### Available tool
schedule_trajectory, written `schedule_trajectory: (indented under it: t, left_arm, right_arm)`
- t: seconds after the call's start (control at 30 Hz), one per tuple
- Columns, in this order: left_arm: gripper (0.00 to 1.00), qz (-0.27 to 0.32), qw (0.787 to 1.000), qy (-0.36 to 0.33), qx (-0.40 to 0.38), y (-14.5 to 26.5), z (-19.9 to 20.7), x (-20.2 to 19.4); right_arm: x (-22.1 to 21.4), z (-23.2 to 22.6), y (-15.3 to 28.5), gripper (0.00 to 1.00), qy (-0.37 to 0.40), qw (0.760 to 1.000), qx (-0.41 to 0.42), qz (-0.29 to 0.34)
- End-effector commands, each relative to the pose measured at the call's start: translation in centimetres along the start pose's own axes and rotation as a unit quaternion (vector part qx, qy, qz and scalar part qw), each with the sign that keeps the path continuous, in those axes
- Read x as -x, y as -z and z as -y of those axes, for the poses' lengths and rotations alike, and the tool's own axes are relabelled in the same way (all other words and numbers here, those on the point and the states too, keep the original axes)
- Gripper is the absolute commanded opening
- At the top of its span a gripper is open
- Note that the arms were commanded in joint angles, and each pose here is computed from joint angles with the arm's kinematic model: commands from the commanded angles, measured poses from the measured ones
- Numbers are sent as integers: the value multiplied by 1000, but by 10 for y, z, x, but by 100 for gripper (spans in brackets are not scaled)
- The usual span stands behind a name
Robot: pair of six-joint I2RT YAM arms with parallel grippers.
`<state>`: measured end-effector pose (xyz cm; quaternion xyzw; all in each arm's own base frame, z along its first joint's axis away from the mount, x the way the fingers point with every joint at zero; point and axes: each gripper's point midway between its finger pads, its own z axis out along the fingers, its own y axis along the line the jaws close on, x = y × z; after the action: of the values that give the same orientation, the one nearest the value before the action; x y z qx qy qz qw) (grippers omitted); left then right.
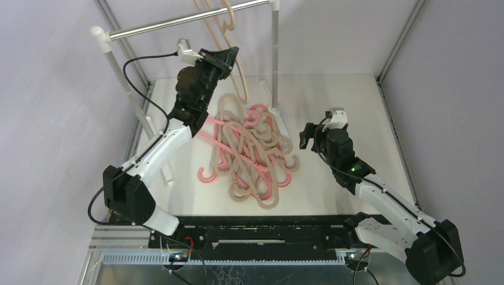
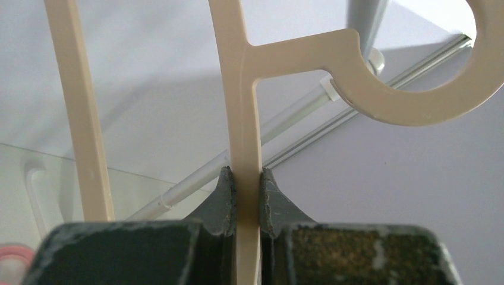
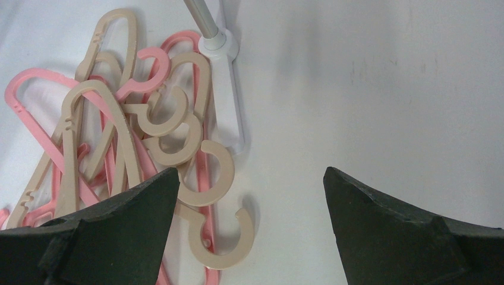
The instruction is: Organize the hangers
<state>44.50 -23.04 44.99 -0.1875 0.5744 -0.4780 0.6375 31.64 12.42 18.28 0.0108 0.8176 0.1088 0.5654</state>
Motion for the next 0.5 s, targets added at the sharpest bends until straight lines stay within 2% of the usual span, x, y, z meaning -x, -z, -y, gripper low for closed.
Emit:
schedule_trajectory:
  t: [0.0,0.1,0.13,0.2,0.33,0.47]
  left_arm:
    - [0,29,999,38,-3,-9,13,21]
    - [0,27,998,58,11,-16,8,18]
    - [3,26,998,64,13,-18,7,16]
    - [18,26,997,73,14,-21,6,15]
    - [24,11,997,74,27,-28,3,9]
    - [34,-18,997,70,29,-37,2,-4]
  right_arm:
    - [7,1,1,99,-8,1000,0,11]
    - [5,4,0,99,-9,1000,-2,8]
    - [4,3,0,99,-9,1000,-1,7]
    - [3,4,-1,98,-9,1000,2,5]
    - [-1,6,-2,97,-12,1000,1,2]
    - [-4,8,-4,97,-17,1000,0,2]
